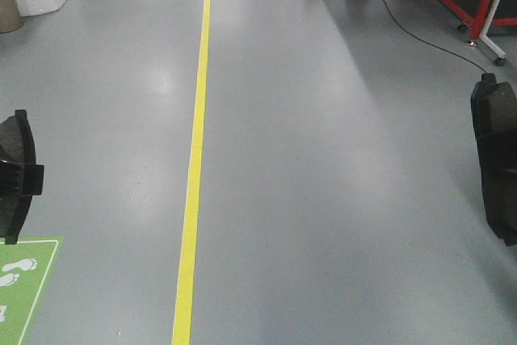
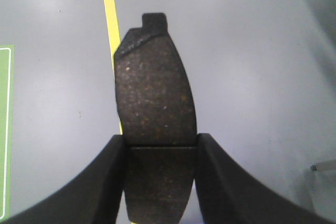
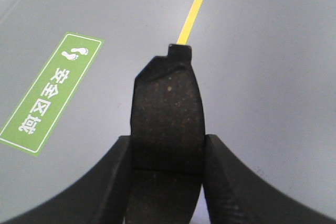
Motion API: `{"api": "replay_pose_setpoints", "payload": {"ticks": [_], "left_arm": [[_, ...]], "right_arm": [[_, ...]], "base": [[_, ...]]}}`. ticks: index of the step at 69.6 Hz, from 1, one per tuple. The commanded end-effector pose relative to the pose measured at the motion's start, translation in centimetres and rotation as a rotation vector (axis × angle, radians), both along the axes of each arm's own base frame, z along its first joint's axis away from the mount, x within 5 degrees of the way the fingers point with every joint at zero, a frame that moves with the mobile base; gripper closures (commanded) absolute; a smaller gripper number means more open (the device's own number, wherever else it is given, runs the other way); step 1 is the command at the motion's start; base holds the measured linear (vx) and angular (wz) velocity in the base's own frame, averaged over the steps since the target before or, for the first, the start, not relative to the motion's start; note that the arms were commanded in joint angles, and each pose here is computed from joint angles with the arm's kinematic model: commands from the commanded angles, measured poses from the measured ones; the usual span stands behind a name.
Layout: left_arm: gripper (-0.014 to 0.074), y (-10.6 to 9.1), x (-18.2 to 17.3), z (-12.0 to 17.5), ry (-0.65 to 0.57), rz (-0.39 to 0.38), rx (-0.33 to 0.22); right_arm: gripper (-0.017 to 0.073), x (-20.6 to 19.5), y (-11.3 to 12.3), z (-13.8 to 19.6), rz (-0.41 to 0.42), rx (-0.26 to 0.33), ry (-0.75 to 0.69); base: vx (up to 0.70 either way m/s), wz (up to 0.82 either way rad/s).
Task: Move and align brake pads A on conveyor
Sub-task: 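Drive along the yellow floor line toward the conveyor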
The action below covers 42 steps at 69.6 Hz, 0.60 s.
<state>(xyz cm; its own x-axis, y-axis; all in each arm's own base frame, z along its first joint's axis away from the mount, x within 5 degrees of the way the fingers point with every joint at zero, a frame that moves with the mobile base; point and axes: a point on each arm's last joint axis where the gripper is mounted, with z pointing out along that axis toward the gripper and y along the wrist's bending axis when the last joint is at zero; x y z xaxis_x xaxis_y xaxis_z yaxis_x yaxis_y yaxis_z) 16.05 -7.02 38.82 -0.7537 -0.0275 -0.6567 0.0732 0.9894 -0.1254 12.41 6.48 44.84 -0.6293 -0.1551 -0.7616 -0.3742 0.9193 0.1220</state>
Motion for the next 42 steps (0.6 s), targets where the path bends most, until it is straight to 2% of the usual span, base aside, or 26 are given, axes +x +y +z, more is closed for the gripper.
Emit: {"api": "replay_pose_setpoints", "payload": {"ticks": [1,42], "left_arm": [[0.0600,-0.07,0.01,1.44,-0.102,-0.011,-0.047],[0.0600,-0.07,0.01,1.44,-0.102,-0.011,-0.047]], "right_arm": [[0.0563,-0.10,-0.11,1.51,0.002,0.041,-0.107],[0.0563,-0.10,-0.11,1.51,0.002,0.041,-0.107]], "base": [[0.05,0.08],[0.11,0.10]]}}
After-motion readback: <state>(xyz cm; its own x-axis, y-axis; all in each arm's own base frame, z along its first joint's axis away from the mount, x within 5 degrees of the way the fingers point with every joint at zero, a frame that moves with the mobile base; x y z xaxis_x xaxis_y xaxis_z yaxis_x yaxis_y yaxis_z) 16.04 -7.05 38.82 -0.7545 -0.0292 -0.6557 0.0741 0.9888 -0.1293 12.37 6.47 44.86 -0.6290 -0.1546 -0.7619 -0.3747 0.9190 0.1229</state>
